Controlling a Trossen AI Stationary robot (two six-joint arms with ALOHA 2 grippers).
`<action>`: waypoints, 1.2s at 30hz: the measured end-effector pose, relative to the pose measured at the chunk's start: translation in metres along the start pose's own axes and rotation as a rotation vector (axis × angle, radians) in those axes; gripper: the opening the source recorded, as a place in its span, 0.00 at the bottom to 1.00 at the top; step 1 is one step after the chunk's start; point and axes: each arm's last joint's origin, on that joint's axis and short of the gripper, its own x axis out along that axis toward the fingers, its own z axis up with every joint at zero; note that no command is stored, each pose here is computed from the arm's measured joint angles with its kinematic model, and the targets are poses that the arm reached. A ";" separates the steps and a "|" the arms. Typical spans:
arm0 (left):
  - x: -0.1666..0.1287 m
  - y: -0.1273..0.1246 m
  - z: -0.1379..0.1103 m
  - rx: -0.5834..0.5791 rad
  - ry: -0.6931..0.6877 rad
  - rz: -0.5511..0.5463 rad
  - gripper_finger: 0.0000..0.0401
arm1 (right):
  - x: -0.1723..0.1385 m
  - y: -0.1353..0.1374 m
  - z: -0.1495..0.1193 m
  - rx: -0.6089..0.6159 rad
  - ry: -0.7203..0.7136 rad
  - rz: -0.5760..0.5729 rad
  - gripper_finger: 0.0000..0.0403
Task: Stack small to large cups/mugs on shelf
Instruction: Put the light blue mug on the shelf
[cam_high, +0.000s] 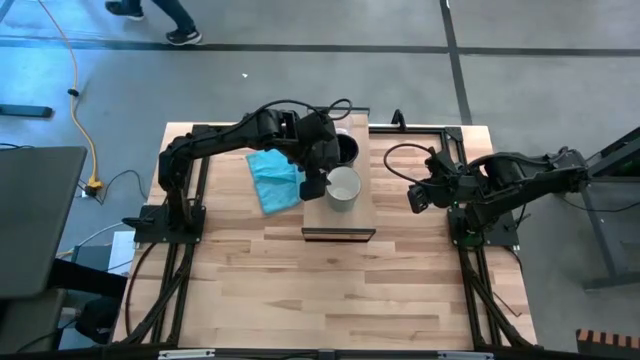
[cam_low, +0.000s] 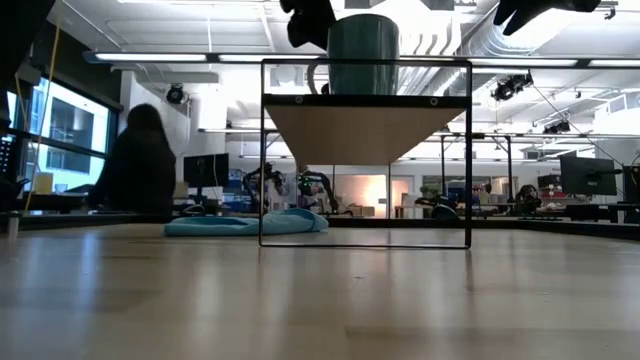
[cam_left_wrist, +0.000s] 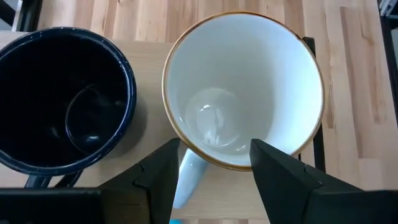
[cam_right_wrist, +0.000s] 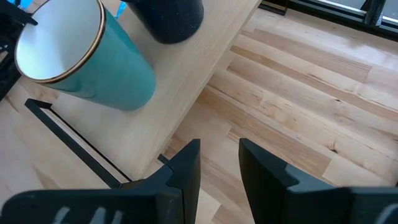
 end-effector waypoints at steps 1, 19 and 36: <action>0.000 0.000 0.000 0.001 0.000 0.001 0.46 | 0.000 0.000 0.000 0.000 0.000 0.000 0.25; -0.003 -0.001 0.000 0.076 -0.008 -0.017 0.46 | 0.000 0.000 0.000 -0.004 0.006 0.002 0.25; -0.009 -0.002 0.003 0.091 -0.063 -0.038 0.46 | 0.000 0.000 0.000 -0.013 0.007 0.002 0.25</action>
